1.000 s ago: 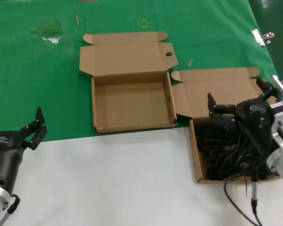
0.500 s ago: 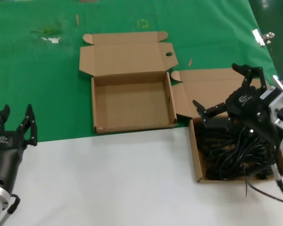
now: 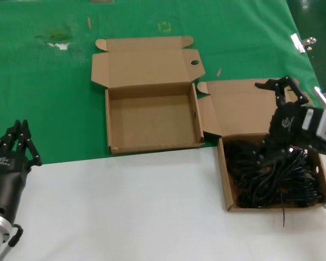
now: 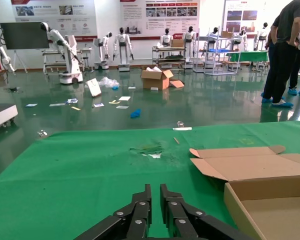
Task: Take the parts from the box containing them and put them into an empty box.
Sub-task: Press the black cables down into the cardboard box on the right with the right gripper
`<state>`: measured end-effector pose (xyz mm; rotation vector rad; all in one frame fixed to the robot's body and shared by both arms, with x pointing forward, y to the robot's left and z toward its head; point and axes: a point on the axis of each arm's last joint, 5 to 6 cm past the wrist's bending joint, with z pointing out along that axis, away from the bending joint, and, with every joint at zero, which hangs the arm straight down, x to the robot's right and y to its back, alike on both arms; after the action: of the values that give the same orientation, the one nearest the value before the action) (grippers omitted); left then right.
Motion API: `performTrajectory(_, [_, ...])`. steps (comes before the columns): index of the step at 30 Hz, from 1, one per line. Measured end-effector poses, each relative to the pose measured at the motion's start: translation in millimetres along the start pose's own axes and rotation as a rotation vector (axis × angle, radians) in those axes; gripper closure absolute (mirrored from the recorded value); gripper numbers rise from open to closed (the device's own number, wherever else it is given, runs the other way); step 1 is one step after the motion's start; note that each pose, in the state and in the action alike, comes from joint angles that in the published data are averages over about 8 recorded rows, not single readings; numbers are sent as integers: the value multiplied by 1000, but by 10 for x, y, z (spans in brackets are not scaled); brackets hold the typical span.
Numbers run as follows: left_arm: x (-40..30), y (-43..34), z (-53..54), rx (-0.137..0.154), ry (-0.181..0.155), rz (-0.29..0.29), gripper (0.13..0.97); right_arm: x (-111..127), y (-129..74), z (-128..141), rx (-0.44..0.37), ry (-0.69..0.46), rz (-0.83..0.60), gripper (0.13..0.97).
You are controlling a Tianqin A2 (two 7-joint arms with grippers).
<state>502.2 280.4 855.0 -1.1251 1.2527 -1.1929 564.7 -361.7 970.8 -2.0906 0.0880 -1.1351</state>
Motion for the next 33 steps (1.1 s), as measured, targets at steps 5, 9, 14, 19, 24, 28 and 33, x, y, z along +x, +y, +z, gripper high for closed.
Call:
performTrajectory(5, [0,0,0,0,0,0,922,132,61,-101,-3,-101,-158,130])
performTrajectory(9, [0,0,0,0,0,0,931,241,115,-178,-3,-186,-291,130])
performTrajectory(14, [0,0,0,0,0,0,952,395,183,-224,-14,-266,-448,130])
performTrajectory(19, [0,0,0,0,0,0,957,529,264,-198,-25,-312,-587,130])
performTrajectory(24, [0,0,0,0,0,0,957,602,378,-135,-29,-350,-703,130])
performTrajectory(28, [0,0,0,0,0,0,957,632,476,-80,-35,-374,-769,130])
performTrajectory(33, [0,0,0,0,0,0,957,652,587,-48,-52,-405,-821,130])
